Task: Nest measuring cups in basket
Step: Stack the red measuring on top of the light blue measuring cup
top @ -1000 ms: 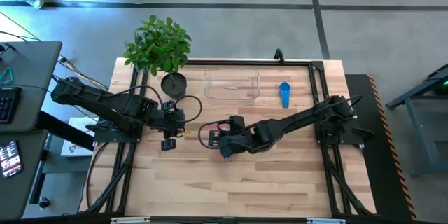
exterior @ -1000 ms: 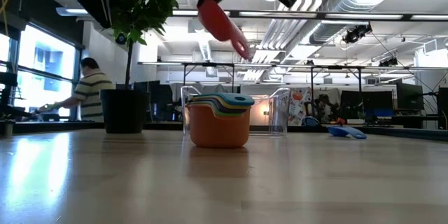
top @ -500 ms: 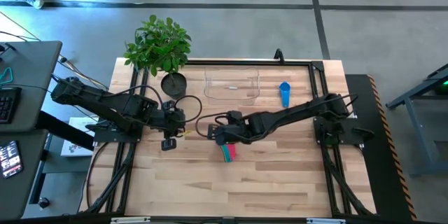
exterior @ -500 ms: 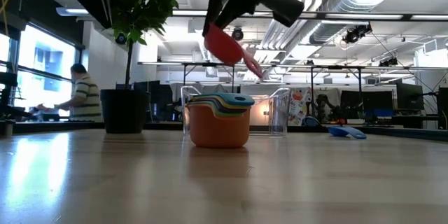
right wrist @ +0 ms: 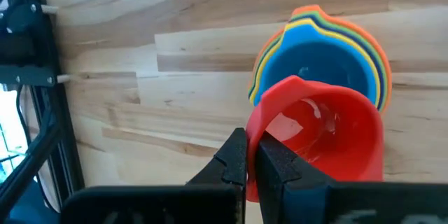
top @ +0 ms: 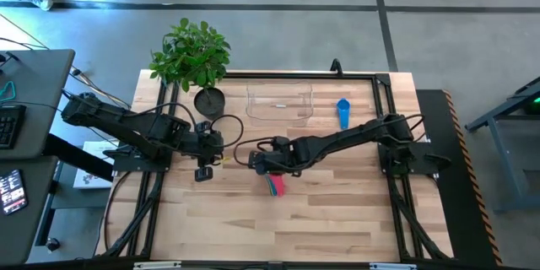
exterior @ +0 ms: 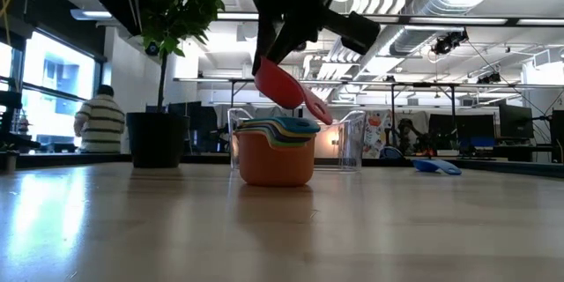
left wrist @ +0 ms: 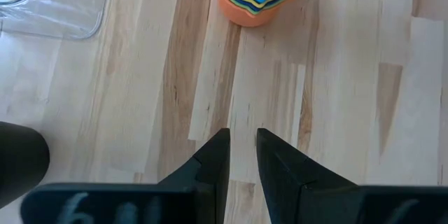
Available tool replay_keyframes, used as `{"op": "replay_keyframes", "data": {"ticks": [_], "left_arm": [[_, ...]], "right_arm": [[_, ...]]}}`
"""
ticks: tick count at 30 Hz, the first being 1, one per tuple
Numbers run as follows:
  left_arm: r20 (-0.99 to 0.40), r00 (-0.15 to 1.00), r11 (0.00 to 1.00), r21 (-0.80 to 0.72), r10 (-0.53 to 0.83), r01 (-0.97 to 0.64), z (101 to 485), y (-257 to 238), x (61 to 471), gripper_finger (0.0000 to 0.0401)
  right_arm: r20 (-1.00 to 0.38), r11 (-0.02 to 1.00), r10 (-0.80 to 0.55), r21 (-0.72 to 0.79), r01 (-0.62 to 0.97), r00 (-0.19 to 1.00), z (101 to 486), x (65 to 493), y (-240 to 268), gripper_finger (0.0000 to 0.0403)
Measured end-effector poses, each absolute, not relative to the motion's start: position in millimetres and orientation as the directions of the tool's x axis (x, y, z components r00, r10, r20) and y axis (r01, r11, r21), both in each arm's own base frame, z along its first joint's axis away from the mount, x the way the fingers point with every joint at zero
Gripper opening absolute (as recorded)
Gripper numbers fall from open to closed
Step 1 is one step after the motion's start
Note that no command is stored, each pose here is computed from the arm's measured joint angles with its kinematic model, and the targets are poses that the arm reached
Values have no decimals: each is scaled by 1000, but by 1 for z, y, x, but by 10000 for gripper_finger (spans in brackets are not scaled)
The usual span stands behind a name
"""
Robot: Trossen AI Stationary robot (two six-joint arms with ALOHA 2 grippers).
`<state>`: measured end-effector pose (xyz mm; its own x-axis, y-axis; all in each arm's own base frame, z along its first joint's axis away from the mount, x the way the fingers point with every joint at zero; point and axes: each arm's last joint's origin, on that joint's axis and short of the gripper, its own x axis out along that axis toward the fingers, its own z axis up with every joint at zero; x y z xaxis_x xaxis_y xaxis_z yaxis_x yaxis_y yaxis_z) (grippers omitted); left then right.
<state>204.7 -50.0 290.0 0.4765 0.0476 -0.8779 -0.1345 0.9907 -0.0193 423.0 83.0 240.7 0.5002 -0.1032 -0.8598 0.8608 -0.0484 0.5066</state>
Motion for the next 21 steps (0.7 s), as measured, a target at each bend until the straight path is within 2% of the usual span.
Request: {"op": "replay_keyframes", "data": {"ticks": [9,21], "left_arm": [[-878,477,991,-17,48,-129,290,-50,205,62],[-878,477,993,-8,48,-114,290,-50,205,62]], "right_arm": [[-864,-88,-100,502,860,494,241,426,68,17],[-872,-87,-84,489,868,483,240,425,67,40]]}}
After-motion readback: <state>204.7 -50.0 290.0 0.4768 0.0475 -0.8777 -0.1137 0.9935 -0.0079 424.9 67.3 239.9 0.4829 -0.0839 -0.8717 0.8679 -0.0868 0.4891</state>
